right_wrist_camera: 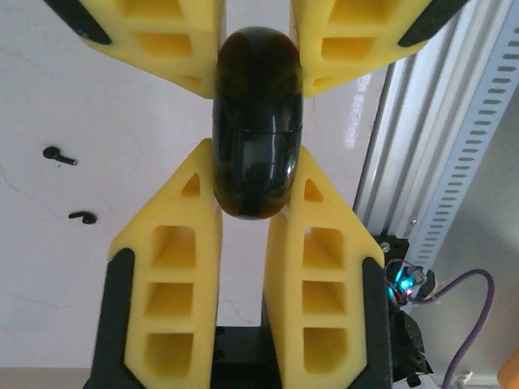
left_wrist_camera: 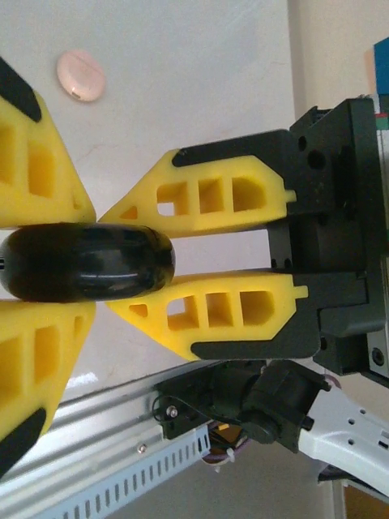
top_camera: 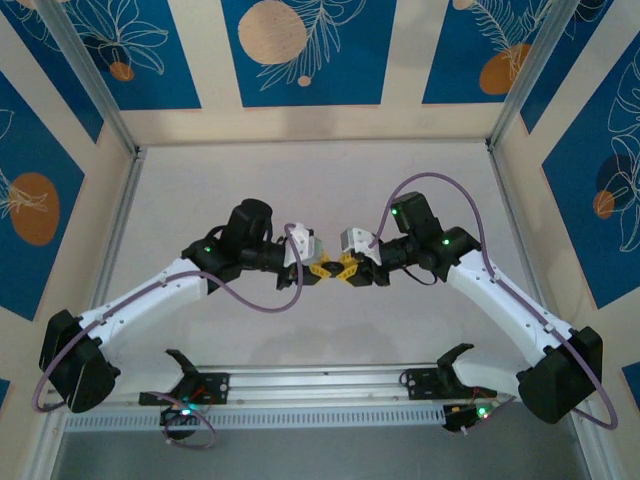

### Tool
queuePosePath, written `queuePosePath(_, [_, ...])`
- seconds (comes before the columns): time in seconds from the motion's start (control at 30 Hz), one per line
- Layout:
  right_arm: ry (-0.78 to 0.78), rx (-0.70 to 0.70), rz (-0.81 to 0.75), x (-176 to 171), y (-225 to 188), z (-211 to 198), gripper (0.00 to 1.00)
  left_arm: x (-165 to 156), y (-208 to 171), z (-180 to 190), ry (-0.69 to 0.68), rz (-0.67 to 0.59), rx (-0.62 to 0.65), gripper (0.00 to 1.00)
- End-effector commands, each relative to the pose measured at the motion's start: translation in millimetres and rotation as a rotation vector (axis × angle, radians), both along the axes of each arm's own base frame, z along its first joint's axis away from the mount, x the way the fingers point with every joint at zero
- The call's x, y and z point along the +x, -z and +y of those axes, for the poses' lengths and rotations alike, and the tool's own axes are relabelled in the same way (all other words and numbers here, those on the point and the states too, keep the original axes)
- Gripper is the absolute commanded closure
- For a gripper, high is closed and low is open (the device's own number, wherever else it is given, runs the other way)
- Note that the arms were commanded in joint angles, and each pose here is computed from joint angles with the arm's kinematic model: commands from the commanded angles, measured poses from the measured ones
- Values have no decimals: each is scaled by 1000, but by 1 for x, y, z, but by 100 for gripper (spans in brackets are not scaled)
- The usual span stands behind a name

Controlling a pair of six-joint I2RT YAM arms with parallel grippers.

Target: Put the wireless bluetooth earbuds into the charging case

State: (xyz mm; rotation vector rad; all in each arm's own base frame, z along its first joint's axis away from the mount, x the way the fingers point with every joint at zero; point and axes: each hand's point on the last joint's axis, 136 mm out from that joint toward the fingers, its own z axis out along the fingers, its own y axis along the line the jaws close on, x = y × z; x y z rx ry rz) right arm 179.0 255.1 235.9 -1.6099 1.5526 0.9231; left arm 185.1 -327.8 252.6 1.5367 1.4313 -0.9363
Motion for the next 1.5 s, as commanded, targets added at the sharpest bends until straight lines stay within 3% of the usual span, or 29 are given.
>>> queuePosePath(0.0, [13,91,-27,3,-20,0,70,-5,-15,-5,26,-16,-71,84])
queuePosePath(0.2, [60,292,-33,2,-39,-19,54,-3,-32,-17,23,38,-264,87])
queuePosePath(0.47, [-1,418,24,-7,-54,-25,51,2,-50,-20,1,57,-411,88])
queuePosePath(0.9, [-33,442,24,-4,-65,-22,66,2,-59,-20,0,68,-455,88])
queuePosePath(1.2, [-41,443,18,-3,-69,-19,68,2,-59,-22,7,77,-462,87])
queuePosePath(1.3, [-51,438,20,-5,-69,-19,78,2,-58,-21,2,72,-452,83])
queuePosePath(1.47, [-40,363,17,-10,-59,-23,83,3,-45,-15,-35,15,-355,63])
